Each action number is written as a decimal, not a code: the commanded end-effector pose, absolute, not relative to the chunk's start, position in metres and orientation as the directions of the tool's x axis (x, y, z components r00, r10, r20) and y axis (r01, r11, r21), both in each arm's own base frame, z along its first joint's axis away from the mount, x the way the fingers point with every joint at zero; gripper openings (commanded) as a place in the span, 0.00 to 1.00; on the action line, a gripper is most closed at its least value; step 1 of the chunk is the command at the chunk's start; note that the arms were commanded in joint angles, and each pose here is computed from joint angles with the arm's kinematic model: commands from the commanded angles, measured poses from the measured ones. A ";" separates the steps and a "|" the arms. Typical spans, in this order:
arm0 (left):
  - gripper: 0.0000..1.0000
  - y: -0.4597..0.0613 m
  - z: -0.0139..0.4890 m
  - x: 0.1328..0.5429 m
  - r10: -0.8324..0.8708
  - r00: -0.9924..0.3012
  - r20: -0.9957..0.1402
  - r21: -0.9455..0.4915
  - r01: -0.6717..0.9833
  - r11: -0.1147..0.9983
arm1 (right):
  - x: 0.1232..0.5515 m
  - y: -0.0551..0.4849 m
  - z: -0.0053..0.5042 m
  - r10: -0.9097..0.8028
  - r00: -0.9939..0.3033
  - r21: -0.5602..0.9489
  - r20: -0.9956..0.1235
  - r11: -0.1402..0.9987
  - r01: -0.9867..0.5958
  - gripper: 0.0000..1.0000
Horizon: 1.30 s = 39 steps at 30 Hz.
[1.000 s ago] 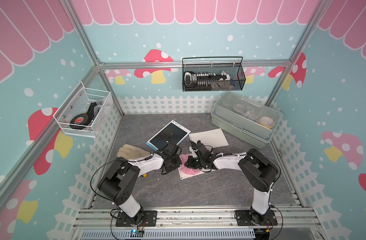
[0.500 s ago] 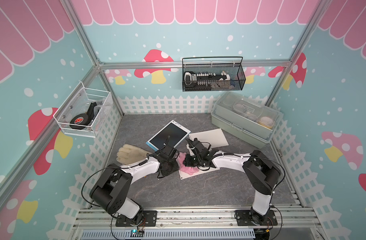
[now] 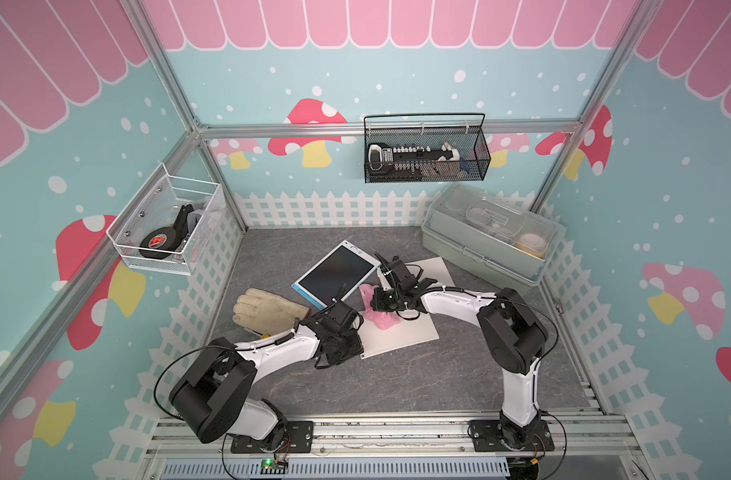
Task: Wipe the drawing tablet
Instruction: Wipe the dirt from the drawing tablet.
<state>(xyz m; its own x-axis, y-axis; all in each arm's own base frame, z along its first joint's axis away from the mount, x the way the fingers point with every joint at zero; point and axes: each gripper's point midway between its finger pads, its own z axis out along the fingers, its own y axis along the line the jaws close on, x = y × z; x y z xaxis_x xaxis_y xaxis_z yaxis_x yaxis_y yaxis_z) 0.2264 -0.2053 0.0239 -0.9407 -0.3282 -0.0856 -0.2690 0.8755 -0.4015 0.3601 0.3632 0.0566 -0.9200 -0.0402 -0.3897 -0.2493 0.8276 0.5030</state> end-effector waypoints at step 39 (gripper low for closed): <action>0.44 -0.206 0.059 0.272 -0.374 -0.920 -0.120 -0.331 -0.318 0.888 | 0.344 0.263 0.099 0.203 -0.861 0.528 -0.467 0.845 -0.087 0.00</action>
<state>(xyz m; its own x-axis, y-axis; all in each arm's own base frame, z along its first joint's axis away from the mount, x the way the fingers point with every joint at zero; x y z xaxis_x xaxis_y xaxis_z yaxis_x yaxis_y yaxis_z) 0.2599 -0.2131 0.0583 -0.9264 -0.3535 -0.1292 -0.2859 0.8842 -0.3693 0.3592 0.2949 0.1238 -0.8719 0.1756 -0.4572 -0.1713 0.7651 0.6207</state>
